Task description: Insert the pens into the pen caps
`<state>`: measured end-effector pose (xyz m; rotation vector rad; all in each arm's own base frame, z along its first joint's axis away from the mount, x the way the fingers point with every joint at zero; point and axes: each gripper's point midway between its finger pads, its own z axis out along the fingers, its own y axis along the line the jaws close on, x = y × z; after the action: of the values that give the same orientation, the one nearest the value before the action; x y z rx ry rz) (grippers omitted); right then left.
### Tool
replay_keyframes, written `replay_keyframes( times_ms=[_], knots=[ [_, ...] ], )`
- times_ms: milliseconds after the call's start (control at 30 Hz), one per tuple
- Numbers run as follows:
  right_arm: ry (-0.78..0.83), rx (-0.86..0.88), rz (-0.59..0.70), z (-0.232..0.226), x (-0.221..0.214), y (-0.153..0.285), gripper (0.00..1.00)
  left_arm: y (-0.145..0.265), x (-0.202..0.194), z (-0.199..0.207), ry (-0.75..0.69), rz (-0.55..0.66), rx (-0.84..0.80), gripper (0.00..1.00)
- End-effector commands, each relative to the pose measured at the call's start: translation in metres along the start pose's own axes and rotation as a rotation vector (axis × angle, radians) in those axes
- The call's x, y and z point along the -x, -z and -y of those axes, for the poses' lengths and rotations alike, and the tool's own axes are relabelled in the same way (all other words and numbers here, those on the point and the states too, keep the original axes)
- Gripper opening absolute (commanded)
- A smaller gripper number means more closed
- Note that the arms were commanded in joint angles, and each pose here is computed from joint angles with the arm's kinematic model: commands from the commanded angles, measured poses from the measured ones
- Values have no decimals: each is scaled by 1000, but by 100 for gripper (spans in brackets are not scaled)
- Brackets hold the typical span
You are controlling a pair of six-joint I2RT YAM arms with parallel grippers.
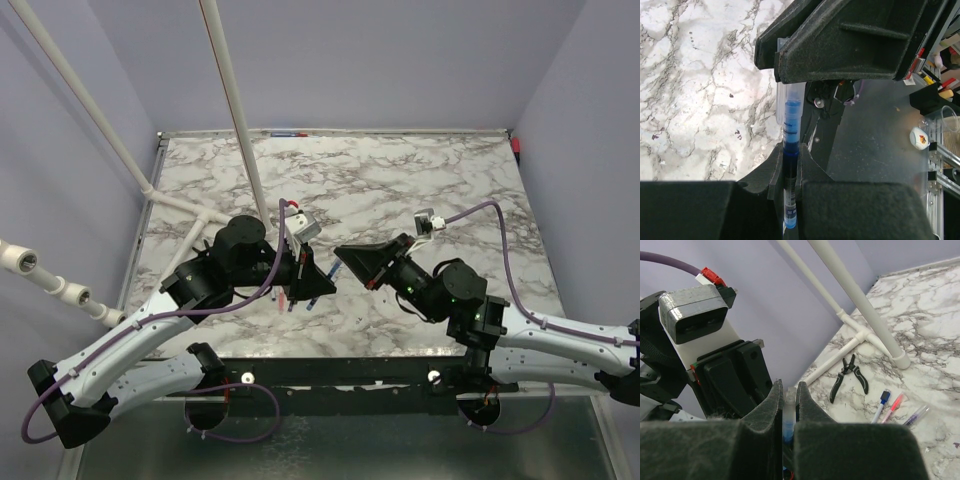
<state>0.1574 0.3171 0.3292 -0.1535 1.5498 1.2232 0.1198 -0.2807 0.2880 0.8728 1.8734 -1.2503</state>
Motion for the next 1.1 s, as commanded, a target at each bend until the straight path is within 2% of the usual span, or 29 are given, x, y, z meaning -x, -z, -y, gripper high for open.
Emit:
replay_keyframes(
  times_ms=[0, 267, 467, 700, 867, 1067],
  knots=[
    [147, -98, -572, 59, -157, 60, 0, 44, 160, 38, -204, 588, 6, 0],
    [157, -100, -595, 59, -166, 61, 1, 50, 186, 56, -209, 686, -71, 0],
    [146, -73, -565, 50, -160, 56, 0, 48, 191, 62, -206, 690, -103, 0],
    [172, -39, -471, 32, -124, 46, 0, 35, 148, 42, -164, 568, -63, 0],
    [229, -77, -476, 32, -113, 42, 0, 32, 119, 34, -146, 494, -53, 0],
    [268, -103, -415, 26, -87, 33, 0, 28, 80, 9, -126, 401, 32, 0]
  ],
)
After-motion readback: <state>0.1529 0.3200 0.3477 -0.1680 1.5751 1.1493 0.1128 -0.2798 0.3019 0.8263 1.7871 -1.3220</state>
